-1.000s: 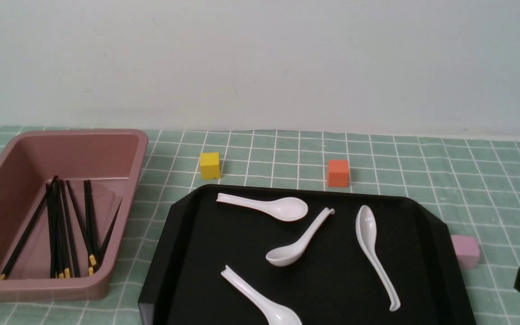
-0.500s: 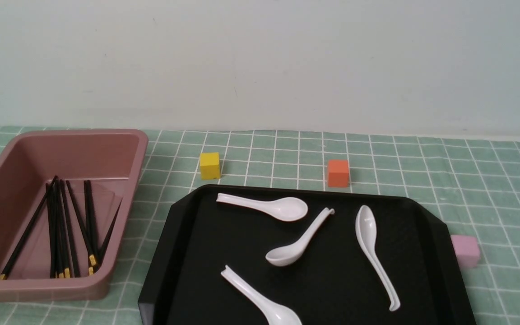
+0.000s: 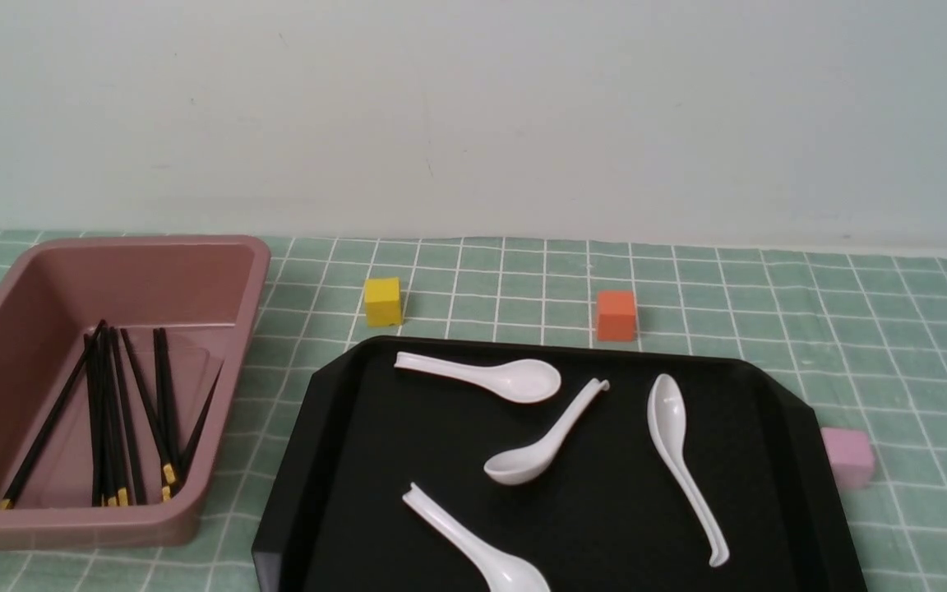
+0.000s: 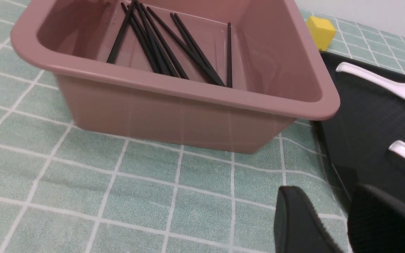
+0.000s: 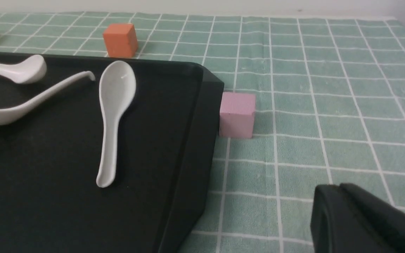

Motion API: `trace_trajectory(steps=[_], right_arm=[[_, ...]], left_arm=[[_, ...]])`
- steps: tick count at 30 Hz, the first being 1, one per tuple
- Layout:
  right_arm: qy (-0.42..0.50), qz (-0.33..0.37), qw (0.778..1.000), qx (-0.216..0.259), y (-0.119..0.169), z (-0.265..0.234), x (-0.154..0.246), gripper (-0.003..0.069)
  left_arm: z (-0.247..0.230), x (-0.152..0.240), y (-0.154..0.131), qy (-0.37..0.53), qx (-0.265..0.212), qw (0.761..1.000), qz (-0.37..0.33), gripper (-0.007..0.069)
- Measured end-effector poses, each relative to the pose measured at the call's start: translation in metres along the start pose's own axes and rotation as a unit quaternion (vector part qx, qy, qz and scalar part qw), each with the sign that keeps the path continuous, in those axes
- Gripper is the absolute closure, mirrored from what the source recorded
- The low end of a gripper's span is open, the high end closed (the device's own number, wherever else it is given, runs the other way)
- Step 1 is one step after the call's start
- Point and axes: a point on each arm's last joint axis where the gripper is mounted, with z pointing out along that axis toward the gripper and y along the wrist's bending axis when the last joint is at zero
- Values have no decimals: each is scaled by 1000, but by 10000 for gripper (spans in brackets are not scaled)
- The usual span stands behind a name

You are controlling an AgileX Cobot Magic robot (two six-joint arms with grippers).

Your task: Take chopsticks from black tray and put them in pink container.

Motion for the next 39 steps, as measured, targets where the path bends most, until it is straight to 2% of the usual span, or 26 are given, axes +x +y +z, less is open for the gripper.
trace_trajectory(steps=[39], right_arm=[[0,2,1000,-1,0,0,0,589]], left_arm=[[0,0,0,0,0,1000,0,387]])
